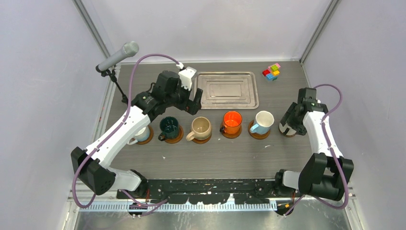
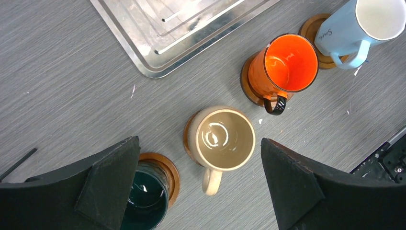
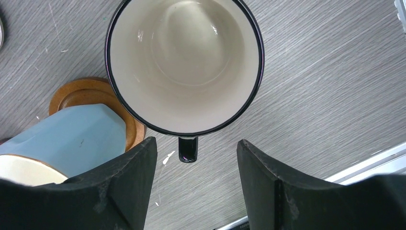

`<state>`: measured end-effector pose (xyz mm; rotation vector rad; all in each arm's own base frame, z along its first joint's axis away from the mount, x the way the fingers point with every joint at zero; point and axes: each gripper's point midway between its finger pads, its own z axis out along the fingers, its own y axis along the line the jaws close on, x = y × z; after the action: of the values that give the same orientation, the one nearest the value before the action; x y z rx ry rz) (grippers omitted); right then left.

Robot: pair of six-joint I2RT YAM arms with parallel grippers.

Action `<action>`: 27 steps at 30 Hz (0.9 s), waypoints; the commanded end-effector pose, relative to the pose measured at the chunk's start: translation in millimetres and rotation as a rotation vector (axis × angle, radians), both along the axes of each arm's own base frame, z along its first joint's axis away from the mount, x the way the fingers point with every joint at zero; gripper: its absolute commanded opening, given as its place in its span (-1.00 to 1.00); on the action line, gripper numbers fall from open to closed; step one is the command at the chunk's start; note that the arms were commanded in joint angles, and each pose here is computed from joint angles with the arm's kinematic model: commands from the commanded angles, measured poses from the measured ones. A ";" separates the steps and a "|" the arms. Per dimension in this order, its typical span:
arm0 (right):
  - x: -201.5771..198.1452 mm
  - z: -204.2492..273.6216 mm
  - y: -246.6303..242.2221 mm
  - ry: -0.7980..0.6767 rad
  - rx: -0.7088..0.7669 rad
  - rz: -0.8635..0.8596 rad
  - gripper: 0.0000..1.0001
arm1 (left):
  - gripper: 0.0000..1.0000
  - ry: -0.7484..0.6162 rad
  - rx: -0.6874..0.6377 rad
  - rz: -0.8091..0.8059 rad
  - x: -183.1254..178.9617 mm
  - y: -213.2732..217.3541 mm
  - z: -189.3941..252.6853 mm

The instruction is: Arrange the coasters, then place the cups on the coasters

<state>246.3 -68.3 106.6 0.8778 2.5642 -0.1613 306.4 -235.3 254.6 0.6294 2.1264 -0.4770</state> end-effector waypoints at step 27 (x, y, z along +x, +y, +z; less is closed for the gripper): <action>7.7 98.6 17.9 -0.171 -0.038 0.377 0.74 | 0.99 0.048 0.172 -0.085 -26.8 28.3 -14.1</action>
<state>239.3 -63.4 167.9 0.5239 2.5937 -0.1330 289.1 -218.4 232.9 0.7562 2.2113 -0.3961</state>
